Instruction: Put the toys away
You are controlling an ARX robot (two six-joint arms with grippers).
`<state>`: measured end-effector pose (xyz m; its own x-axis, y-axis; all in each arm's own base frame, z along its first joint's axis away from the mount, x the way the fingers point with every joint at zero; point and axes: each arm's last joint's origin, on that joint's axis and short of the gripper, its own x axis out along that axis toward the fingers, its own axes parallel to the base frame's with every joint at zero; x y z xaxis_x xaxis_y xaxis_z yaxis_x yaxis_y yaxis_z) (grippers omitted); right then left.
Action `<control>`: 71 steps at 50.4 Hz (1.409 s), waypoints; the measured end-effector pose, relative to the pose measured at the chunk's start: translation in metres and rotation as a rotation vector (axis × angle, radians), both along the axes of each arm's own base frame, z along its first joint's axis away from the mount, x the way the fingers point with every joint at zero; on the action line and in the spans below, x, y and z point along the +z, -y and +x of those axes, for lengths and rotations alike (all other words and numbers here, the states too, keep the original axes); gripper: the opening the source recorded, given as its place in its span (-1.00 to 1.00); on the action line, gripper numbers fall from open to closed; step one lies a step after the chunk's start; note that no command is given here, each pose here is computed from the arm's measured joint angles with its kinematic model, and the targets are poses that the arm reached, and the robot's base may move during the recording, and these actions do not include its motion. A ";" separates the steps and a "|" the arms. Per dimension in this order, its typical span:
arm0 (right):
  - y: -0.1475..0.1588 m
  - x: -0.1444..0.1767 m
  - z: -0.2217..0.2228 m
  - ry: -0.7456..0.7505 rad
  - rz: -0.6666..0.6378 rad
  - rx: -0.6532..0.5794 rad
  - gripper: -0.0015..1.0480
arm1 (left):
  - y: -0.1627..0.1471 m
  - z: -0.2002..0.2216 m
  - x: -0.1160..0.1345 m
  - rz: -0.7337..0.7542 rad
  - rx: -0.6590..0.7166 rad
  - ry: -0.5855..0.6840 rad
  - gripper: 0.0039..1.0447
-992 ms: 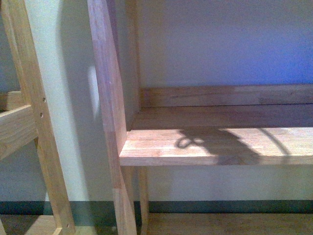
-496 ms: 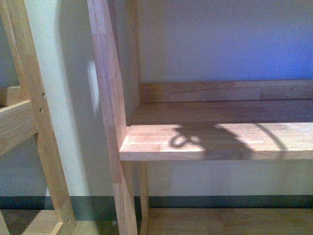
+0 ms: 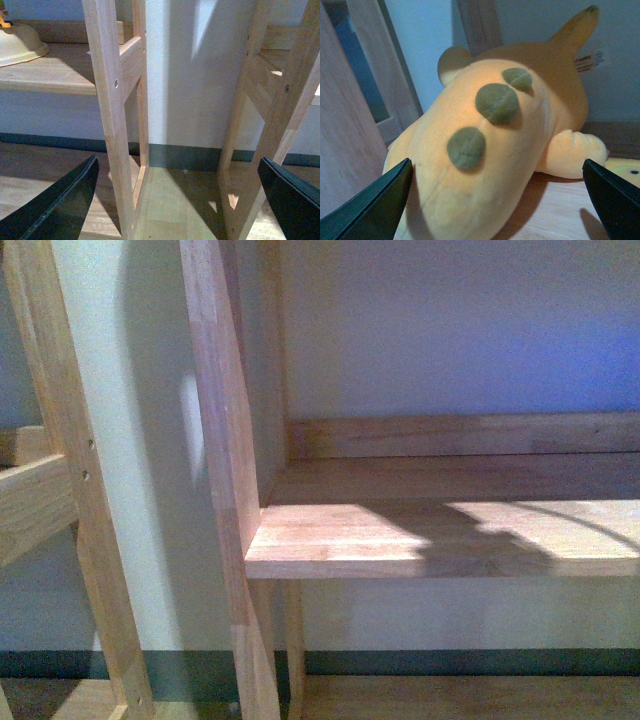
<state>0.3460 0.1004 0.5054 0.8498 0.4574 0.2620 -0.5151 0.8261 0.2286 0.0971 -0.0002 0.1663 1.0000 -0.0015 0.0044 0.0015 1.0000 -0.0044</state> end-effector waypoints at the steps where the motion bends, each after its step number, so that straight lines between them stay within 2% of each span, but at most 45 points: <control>1: 0.002 0.000 -0.004 0.005 -0.002 -0.003 0.99 | 0.000 0.000 0.000 0.000 0.000 0.000 0.89; 13: 0.015 -0.001 -0.045 0.047 0.004 -0.011 0.99 | 0.000 0.000 0.000 0.000 0.000 0.000 0.89; 23: 0.027 -0.010 -0.105 0.108 0.008 -0.039 0.99 | 0.000 0.000 0.000 0.000 0.000 0.000 0.89; 35: 0.035 -0.035 -0.158 0.178 -0.042 -0.201 0.99 | 0.000 0.000 0.000 0.000 0.000 0.000 0.89; 47: 0.054 -0.088 -0.215 0.206 -0.197 -0.459 0.99 | 0.000 0.000 0.000 0.000 0.000 0.000 0.89; 62: 0.080 -0.159 -0.250 0.117 -0.220 -0.630 0.99 | 0.000 0.000 0.000 0.000 0.000 0.000 0.89; 71: 0.080 -0.203 -0.247 0.031 -0.229 -0.653 0.99 | 0.000 0.000 0.000 0.000 0.000 0.000 0.89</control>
<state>0.0989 0.0202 0.3021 0.9637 -0.0982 0.2484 0.1002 0.9950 0.0044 0.0971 -0.0002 0.1663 1.0000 -0.0015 0.0044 0.0015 1.0000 -0.0044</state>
